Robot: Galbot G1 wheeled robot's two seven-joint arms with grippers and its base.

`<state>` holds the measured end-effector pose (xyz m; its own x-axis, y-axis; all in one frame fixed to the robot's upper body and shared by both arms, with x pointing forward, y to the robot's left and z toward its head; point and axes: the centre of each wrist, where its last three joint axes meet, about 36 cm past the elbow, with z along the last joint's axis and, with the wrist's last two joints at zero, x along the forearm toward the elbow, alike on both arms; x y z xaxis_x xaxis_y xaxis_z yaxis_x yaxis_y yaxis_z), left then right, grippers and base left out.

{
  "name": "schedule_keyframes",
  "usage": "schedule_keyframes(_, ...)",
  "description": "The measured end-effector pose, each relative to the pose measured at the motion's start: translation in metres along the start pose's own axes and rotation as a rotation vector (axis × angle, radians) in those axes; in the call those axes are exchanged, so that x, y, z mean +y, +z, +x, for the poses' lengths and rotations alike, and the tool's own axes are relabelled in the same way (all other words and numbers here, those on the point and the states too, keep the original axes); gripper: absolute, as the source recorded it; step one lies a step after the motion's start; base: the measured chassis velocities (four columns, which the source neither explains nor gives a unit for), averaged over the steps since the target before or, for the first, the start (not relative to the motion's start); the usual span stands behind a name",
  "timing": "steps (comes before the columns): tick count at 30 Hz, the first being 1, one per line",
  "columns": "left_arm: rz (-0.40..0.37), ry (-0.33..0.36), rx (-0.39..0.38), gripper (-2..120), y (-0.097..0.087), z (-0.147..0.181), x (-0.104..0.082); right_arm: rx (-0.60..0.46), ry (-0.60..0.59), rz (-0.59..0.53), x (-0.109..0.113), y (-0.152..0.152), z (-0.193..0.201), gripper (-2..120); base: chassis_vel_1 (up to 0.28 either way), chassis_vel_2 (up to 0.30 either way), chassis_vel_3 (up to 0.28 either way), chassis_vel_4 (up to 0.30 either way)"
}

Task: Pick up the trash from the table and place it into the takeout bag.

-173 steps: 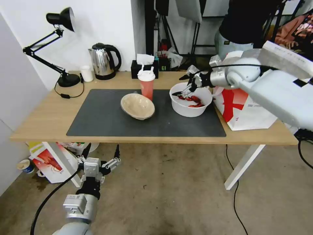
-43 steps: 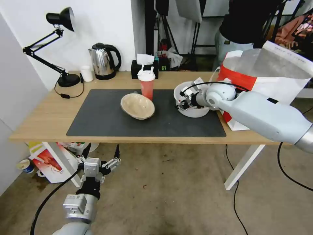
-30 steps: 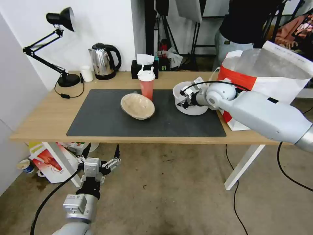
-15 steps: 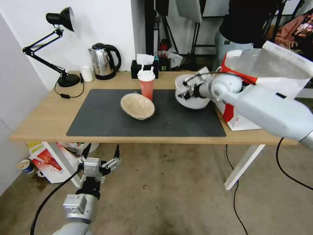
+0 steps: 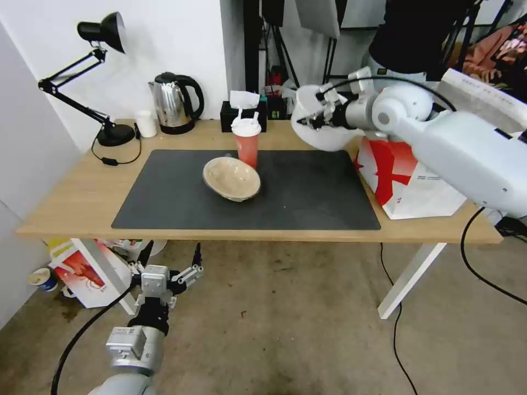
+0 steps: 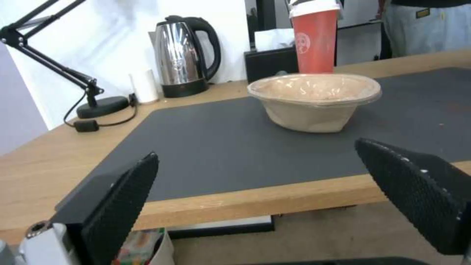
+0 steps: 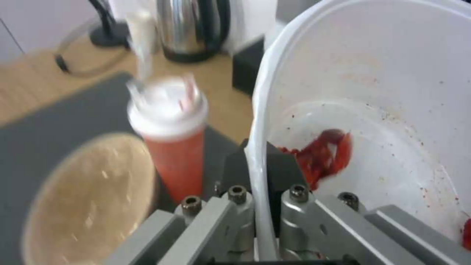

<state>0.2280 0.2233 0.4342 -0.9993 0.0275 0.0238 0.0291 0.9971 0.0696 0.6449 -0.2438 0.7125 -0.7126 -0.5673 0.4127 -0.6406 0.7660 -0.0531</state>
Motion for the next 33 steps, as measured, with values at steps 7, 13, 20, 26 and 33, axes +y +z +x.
schedule_keyframes(7, 0.0, 0.0, 0.0, 100, 0.0, 0.0, 0.0, -0.078, -0.032, -0.017, 0.003, -0.034, 0.012, 0, 0.0, 0.0, 0.0, 0.0)
schedule_keyframes(13, 0.0, 0.0, 0.0, 100, 0.0, 0.0, 0.0, -0.108, -0.036, -0.013, 0.003, -0.053, 0.018, 0, 0.0, 0.0, 0.0, 0.0)
schedule_keyframes(20, 0.0, 0.0, 0.0, 100, 0.0, 0.0, 0.0, -0.117, -0.04, -0.002, 0.004, -0.068, 0.021, 0, 0.0, 0.0, 0.0, 0.0)
schedule_keyframes(26, 0.0, 0.0, 0.0, 100, 0.0, 0.0, 0.0, -0.127, -0.047, 0.006, 0.007, -0.081, 0.022, 0, 0.0, 0.0, 0.0, 0.0)
schedule_keyframes(33, 0.0, 0.0, 0.0, 100, 0.0, 0.0, 0.0, -0.138, -0.058, 0.019, 0.013, -0.1, 0.02, 0, 0.0, 0.0, 0.0, 0.0)
